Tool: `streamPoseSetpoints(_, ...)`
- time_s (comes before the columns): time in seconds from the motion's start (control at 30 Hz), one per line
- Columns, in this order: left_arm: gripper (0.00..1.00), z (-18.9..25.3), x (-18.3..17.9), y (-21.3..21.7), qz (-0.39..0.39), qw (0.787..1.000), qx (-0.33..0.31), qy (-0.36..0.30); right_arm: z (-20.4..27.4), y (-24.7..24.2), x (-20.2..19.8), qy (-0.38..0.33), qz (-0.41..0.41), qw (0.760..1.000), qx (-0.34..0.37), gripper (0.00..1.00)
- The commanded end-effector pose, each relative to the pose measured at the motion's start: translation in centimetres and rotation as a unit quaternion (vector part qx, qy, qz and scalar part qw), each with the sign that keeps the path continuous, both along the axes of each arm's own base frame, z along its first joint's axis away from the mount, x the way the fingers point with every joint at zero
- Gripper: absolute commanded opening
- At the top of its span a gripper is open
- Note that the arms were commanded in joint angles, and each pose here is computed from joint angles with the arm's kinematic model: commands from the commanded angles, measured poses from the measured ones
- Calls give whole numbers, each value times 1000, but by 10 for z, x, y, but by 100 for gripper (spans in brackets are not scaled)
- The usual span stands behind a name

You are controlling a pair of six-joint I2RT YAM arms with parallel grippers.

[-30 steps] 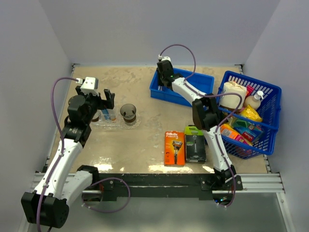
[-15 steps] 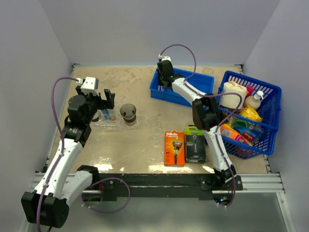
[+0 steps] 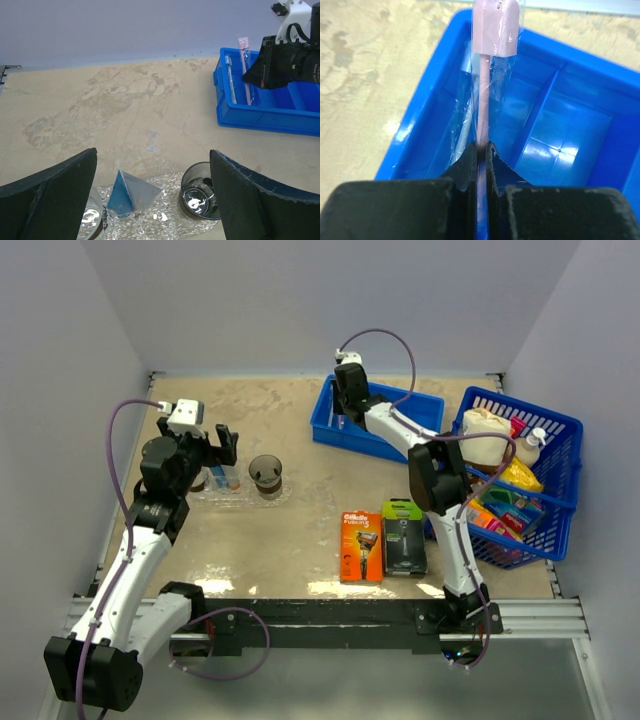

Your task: Prepare toiletry sets of a toothbrush and toothpaste on the tray

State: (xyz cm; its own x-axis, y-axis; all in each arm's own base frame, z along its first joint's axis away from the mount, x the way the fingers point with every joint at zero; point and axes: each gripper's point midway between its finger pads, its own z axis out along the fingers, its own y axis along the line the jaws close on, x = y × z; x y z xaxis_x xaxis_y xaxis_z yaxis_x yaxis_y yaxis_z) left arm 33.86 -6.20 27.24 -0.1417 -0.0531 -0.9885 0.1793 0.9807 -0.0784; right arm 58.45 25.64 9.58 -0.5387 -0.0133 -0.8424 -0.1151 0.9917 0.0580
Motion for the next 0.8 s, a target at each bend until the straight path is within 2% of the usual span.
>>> streamPoseSetpoints(0.0,98,11,1,-2,-5,1000,-1,-25,87,-3,10,-95,9,995,18,0)
streamPoseSetpoints(0.47,98,12,1,-3,-6,1000,-6,-24,172,12,-11,-167,87,981,45,0)
streamPoseSetpoints(0.63,94,12,2,-5,-4,1000,-19,-22,207,23,-46,-198,138,969,58,0)
streamPoseSetpoints(0.77,89,25,-3,-18,-43,998,-33,-36,222,31,-84,-212,183,960,19,0)
